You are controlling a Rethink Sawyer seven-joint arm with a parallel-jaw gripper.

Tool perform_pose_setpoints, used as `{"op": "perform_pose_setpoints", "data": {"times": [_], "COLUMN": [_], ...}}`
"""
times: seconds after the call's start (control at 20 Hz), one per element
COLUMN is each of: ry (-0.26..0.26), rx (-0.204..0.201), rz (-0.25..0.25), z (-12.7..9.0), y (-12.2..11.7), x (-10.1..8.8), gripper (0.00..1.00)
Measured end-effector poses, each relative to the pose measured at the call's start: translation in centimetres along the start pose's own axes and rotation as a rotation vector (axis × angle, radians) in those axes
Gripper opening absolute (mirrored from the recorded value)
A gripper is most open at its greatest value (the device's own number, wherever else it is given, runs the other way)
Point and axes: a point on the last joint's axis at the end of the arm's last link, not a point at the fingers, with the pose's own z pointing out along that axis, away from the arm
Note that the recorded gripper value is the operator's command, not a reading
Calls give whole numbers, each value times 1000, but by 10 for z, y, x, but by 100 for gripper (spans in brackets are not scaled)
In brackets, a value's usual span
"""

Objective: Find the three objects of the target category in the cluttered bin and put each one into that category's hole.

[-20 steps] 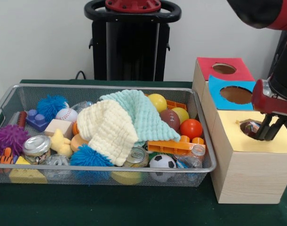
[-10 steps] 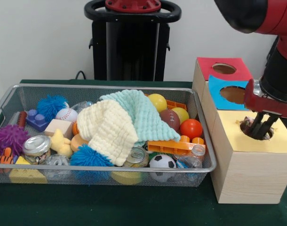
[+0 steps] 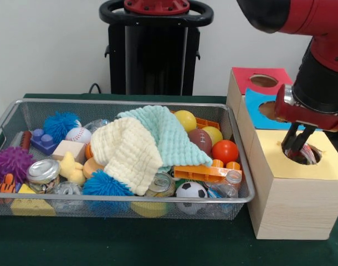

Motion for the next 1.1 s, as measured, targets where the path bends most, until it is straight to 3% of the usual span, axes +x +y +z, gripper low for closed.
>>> {"op": "perform_pose_setpoints", "data": {"times": [1.1], "ry": [8], "rx": [-21], "rz": [13], "z": [4], "y": [-3], "x": [-7], "gripper": [0]}}
